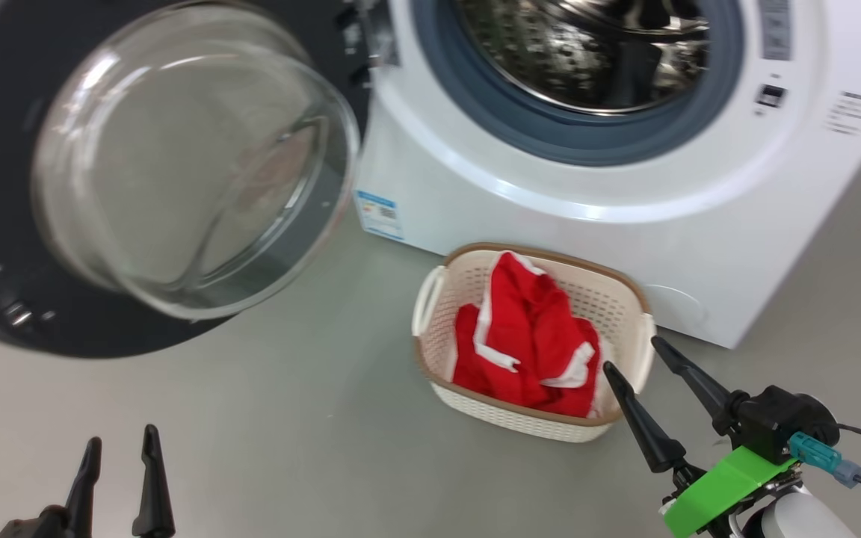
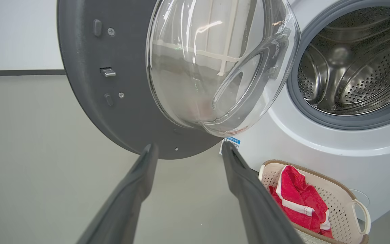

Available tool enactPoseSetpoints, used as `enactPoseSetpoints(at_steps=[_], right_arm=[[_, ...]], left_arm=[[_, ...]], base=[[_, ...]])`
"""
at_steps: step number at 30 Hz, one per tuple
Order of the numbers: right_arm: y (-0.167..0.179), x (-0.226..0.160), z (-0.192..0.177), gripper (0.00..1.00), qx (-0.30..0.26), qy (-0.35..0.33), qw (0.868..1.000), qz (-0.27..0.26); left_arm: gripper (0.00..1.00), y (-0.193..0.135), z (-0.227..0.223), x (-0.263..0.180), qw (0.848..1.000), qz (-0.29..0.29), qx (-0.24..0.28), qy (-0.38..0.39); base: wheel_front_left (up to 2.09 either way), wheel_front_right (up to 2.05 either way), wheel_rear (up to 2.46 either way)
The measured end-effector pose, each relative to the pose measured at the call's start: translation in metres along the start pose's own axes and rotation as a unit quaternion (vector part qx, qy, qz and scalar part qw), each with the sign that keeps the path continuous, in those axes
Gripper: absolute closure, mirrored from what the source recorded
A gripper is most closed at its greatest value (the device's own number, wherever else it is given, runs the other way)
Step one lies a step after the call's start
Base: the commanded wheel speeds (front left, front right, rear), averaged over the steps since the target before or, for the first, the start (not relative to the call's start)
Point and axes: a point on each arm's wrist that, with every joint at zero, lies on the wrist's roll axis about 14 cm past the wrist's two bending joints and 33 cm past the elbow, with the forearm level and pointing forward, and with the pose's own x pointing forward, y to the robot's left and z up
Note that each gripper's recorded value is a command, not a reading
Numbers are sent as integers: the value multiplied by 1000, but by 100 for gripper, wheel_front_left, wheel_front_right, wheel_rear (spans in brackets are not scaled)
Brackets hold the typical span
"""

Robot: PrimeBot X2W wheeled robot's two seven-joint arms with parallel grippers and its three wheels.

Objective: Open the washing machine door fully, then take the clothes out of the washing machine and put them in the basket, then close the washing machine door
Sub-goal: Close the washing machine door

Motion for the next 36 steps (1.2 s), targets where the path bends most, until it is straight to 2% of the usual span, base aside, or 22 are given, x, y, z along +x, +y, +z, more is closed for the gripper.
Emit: enactPoseSetpoints(at_steps=[10, 25, 26, 28, 29, 32, 36], right_arm=[[37, 37, 1, 0, 2, -6, 997, 74], [43, 48, -4, 0, 3, -1, 996, 92], [42, 48, -4, 0, 3, 0, 996, 91], [42, 48, -4, 0, 3, -1, 996, 91], [41, 48, -4, 0, 3, -1, 996, 90], [40, 48, -3, 0, 3, -2, 996, 89], [35, 48, 2, 0, 2, -9, 997, 80]], left_arm=[[0, 31, 1, -25, 998, 63, -14, 0], [0, 34, 16, -23, 996, 78, -25, -24], [6, 33, 18, -22, 996, 78, -27, -27], [76, 33, 24, -21, 996, 78, -36, -37], [100, 33, 28, -20, 995, 78, -40, -44], [100, 36, 51, -17, 993, 77, -45, -82], [100, 39, 118, -6, 981, 64, -18, -182]], base=[[0, 0, 0], [0, 0, 0], [0, 0, 0], [0, 0, 0], [0, 0, 0], [0, 0, 0], [0, 0, 0]])
